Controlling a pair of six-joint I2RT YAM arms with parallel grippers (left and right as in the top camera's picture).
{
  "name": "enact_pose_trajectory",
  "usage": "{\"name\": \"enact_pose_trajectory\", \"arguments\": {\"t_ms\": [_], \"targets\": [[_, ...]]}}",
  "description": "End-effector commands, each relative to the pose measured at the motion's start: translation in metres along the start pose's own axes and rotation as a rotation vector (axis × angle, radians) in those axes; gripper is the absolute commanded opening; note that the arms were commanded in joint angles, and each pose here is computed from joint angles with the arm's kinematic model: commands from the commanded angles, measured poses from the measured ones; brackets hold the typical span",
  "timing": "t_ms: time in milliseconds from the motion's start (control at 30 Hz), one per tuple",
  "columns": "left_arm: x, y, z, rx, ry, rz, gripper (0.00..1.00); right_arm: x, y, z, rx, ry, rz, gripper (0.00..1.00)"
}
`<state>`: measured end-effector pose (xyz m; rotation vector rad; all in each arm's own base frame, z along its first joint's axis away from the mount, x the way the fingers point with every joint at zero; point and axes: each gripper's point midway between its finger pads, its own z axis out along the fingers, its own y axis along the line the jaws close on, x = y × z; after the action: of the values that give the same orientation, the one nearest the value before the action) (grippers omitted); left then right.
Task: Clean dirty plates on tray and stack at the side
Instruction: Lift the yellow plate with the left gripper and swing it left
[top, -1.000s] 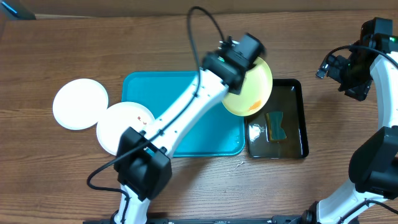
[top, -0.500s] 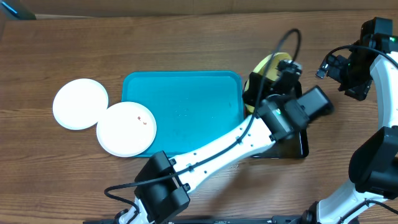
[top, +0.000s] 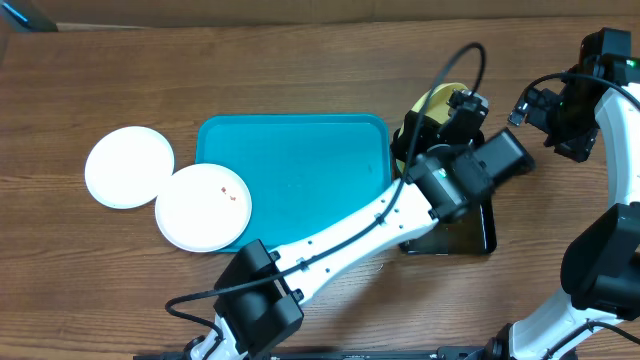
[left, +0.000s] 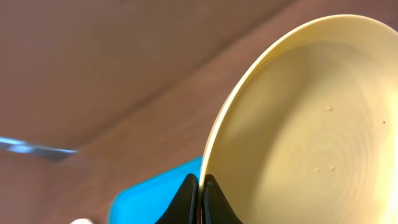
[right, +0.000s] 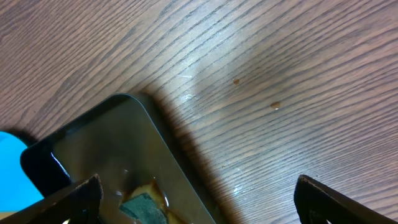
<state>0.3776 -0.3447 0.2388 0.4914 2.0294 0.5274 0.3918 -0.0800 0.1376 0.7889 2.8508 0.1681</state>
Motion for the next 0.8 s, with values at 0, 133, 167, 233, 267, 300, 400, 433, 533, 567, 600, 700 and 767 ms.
{"name": "enact_pose_trajectory", "arguments": {"t_ms": [0,133,167,233,267,300,400,433,533,567,600,700,767], "targets": [[-0.006,-0.007,0.01,0.269,0.071,-0.132,0.04,-0.005,0.0,-0.011,0.0,-0.036,0.0,1.0],[-0.009,0.002,0.019,0.487,0.167,-0.282,0.04,-0.005,0.0,-0.011,0.0,-0.036,0.0,1.0],[-0.01,0.01,0.022,0.541,0.192,-0.331,0.05,-0.005,0.0,-0.011,0.0,-0.036,0.0,1.0],[-0.008,0.029,0.03,0.632,0.252,-0.423,0.04,-0.005,0.0,-0.011,-0.001,-0.036,0.0,1.0],[-0.003,0.043,0.035,0.672,0.295,-0.476,0.04,-0.005,0.0,-0.011,0.0,-0.036,0.0,1.0],[0.004,0.056,0.042,0.688,0.334,-0.519,0.04,-0.005,0.0,-0.011,0.0,-0.036,0.0,1.0],[0.041,0.11,0.071,0.655,0.478,-0.649,0.04,-0.005,0.0,-0.011,0.0,-0.036,0.0,1.0],[0.058,0.13,0.081,0.63,0.532,-0.692,0.04,-0.005,0.0,-0.011,0.0,-0.036,0.0,1.0],[0.111,0.191,0.101,0.54,0.682,-0.827,0.04,-0.005,0.0,-0.011,0.0,-0.036,0.0,1.0],[0.13,0.213,0.107,0.496,0.723,-0.873,0.04,-0.005,0.0,-0.011,0.0,-0.036,0.0,1.0],[0.147,0.234,0.11,0.457,0.755,-0.915,0.04,-0.005,0.0,-0.011,0.0,-0.036,0.0,1.0],[0.199,0.291,0.118,0.325,0.832,-1.043,0.04,-0.005,0.0,-0.011,0.0,-0.036,0.0,1.0],[0.23,0.324,0.118,0.24,0.87,-1.112,0.04,-0.005,0.0,-0.011,0.0,-0.036,0.0,1.0]]}}
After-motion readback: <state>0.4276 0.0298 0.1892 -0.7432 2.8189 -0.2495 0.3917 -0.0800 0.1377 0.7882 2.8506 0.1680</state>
